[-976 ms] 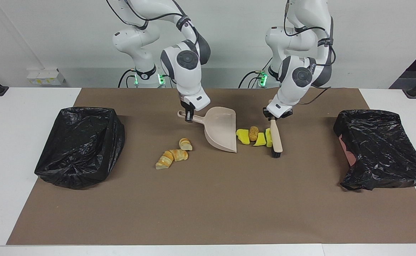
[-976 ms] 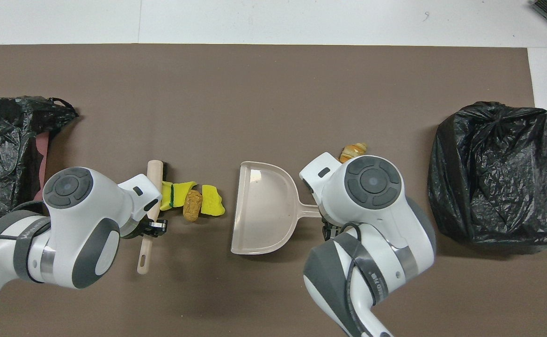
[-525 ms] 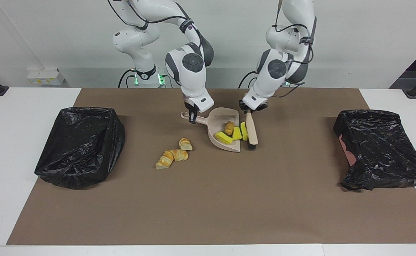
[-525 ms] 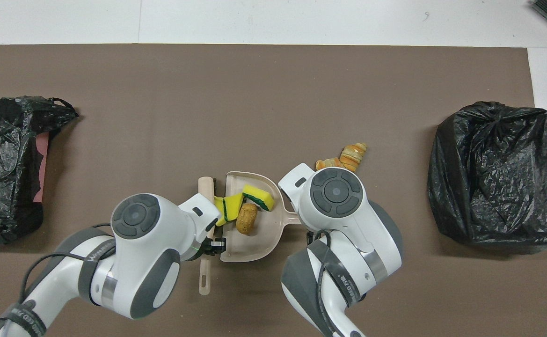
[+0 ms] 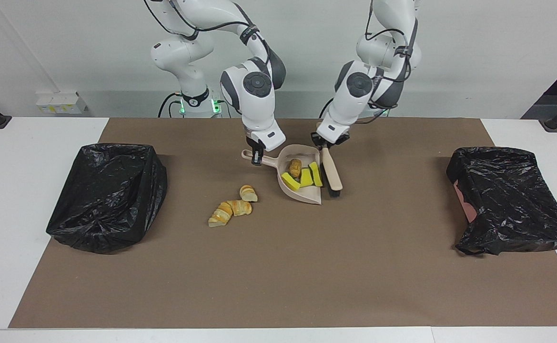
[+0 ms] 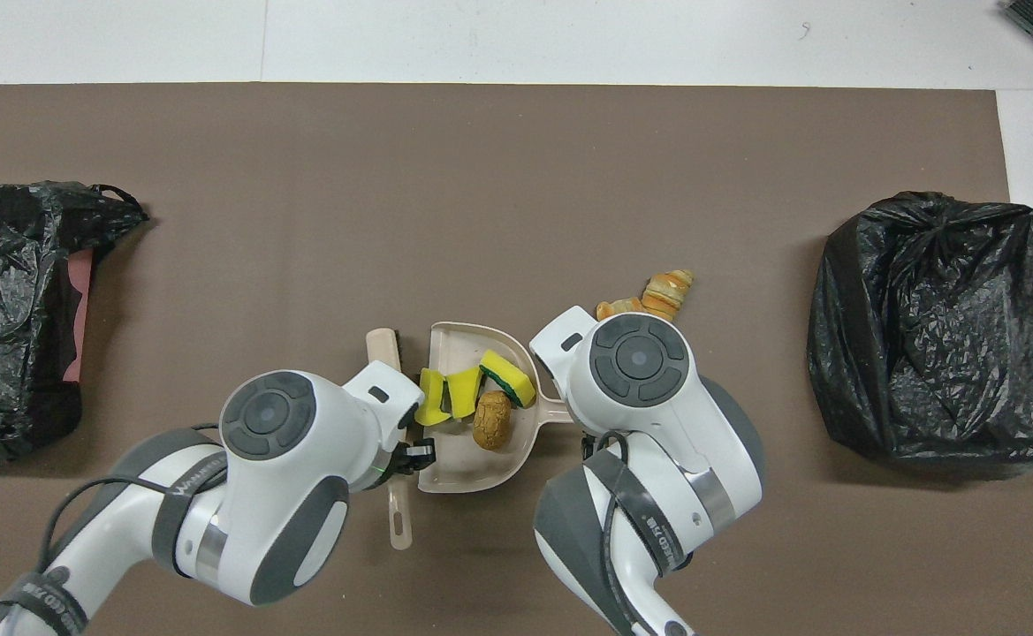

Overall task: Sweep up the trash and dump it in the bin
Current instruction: 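Sweep the remaining sponge pieces into the dustpan with the left gripper's brush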

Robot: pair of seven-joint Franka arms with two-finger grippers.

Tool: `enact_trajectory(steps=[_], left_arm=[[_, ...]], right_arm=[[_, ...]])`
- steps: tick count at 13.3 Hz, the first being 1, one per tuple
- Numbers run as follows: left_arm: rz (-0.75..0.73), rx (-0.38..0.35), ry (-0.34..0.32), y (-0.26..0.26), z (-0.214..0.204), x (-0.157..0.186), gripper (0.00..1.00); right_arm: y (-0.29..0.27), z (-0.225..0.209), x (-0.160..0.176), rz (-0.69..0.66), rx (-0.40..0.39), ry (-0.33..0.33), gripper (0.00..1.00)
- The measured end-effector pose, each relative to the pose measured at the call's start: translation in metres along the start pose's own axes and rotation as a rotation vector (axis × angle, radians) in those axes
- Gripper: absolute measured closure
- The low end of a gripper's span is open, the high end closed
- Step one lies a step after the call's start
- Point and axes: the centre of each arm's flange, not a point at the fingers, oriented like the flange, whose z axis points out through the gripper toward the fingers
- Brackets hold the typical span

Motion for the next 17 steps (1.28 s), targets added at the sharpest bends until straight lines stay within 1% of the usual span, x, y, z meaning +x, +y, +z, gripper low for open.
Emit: enact_trajectory(steps=[2, 4, 7, 9, 11, 12, 14, 17], left_arm=[[-0.036, 0.009, 0.015, -0.022, -0.005, 0.019, 0.74], [-0.054, 0.006, 0.015, -0.036, -0.006, 0.028, 0.74], [-0.029, 0.008, 0.012, -0.039, -0.004, 0.031, 0.74], [0.006, 0.015, 0.007, -0.033, -0.001, 0.026, 0.74], [0.058, 0.018, -0.001, -0.017, 0.003, 0.014, 0.74], [0.088, 0.017, -0.007, -0.004, 0.005, 0.004, 0.74], [0.151, 0.009, -0.022, 0.027, 0.01, -0.021, 0.74], [0.211, -0.01, -0.036, 0.056, 0.012, -0.051, 0.74]], right_arm=[[0.006, 0.0, -0.009, 0.018, 0.008, -0.003, 0.67], [0.011, -0.001, -0.016, 0.029, 0.009, -0.002, 0.67], [0.016, -0.002, -0.023, 0.031, 0.008, 0.001, 0.67], [0.029, -0.007, -0.04, 0.03, 0.003, 0.011, 0.67], [0.039, -0.015, -0.061, 0.042, 0.003, 0.018, 0.67], [0.041, -0.018, -0.065, 0.043, 0.001, 0.021, 0.67], [0.038, -0.02, -0.063, 0.037, -0.001, 0.023, 0.67], [0.026, -0.017, -0.045, -0.001, 0.003, 0.015, 0.67]])
